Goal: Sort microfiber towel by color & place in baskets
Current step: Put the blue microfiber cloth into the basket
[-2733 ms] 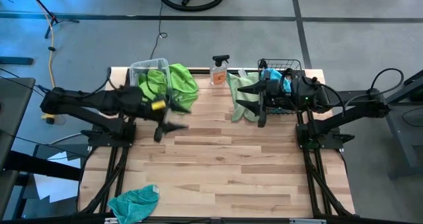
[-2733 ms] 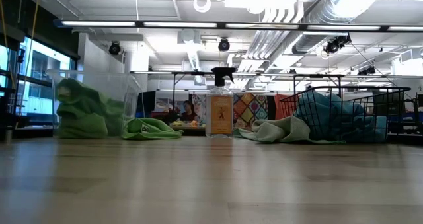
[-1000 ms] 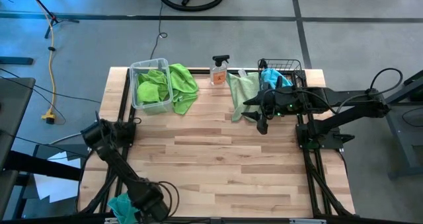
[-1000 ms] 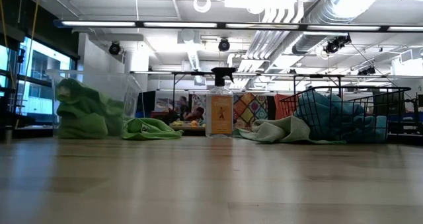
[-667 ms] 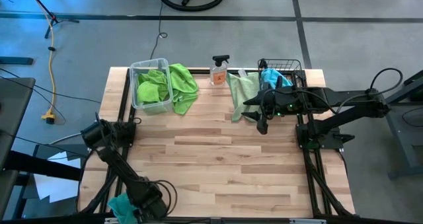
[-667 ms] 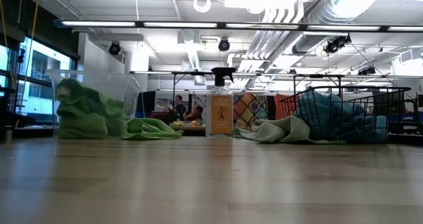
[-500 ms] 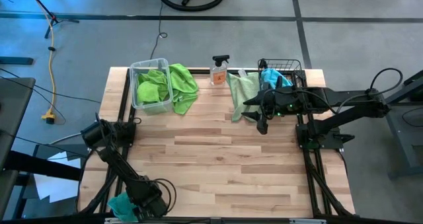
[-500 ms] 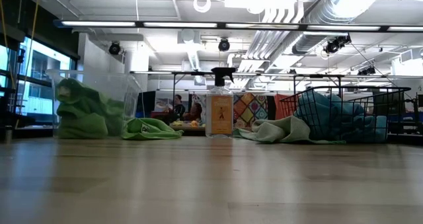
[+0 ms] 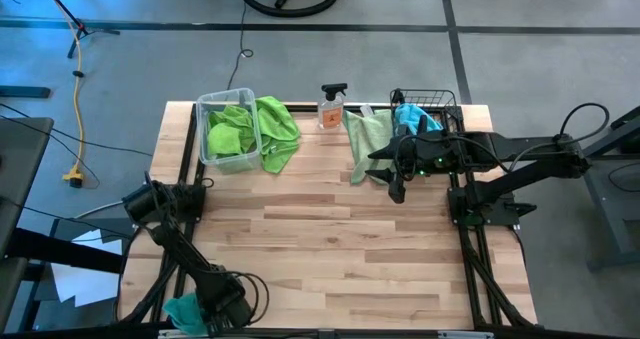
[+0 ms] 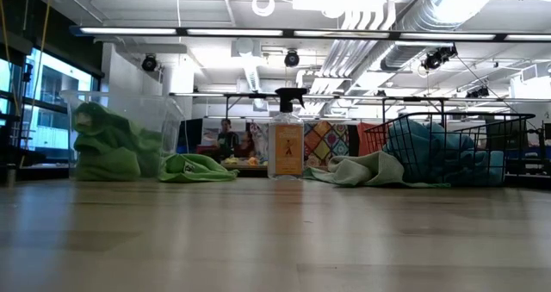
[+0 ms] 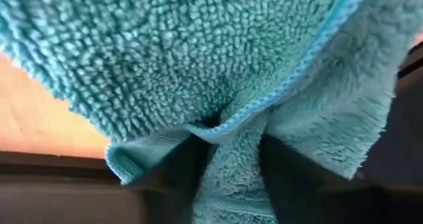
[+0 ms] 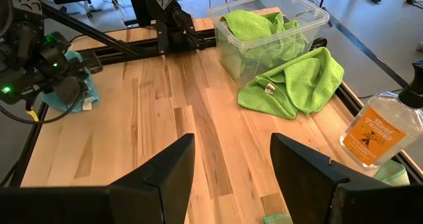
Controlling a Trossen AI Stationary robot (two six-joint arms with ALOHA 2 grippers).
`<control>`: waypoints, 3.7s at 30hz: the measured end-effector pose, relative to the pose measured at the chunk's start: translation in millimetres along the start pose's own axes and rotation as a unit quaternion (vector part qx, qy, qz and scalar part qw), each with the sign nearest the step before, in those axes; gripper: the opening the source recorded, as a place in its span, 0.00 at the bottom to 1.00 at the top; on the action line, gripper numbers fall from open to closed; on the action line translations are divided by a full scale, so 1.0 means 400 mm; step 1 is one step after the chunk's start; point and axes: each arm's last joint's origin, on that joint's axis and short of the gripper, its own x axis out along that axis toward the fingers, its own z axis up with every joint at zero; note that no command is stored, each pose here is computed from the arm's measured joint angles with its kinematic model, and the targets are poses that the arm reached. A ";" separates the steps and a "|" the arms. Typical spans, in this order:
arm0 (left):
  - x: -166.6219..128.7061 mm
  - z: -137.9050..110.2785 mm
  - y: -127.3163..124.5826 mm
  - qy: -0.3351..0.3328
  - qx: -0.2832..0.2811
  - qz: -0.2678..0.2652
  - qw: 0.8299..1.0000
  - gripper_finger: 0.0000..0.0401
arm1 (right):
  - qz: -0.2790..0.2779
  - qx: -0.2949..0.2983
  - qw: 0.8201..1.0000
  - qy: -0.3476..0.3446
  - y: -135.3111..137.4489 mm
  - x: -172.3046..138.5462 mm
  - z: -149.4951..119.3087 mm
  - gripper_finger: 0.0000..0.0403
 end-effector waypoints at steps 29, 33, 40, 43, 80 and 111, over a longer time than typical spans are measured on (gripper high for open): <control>-0.237 -0.168 0.046 -0.122 0.172 -0.128 0.969 0.00 | 0.000 0.000 1.000 0.000 0.000 0.000 0.000 0.49; -0.306 -0.214 0.081 -0.168 0.215 -0.168 0.947 0.00 | 0.000 0.000 1.000 0.000 0.000 0.000 0.000 0.49; -0.368 -0.234 0.120 -0.222 0.247 -0.197 0.922 0.00 | 0.000 0.000 1.000 0.000 0.000 0.000 0.000 0.49; -0.370 -0.230 0.118 -0.229 0.267 -0.195 0.916 0.00 | 0.000 0.000 1.000 0.000 0.000 0.000 0.000 0.49; -0.764 0.004 0.338 -0.780 0.229 0.006 0.582 0.00 | 0.014 0.022 1.000 0.006 0.002 0.000 -0.002 0.49; -0.818 0.021 0.478 -0.785 0.218 0.023 0.579 0.00 | 0.028 0.019 0.990 -0.138 0.018 0.017 0.069 0.62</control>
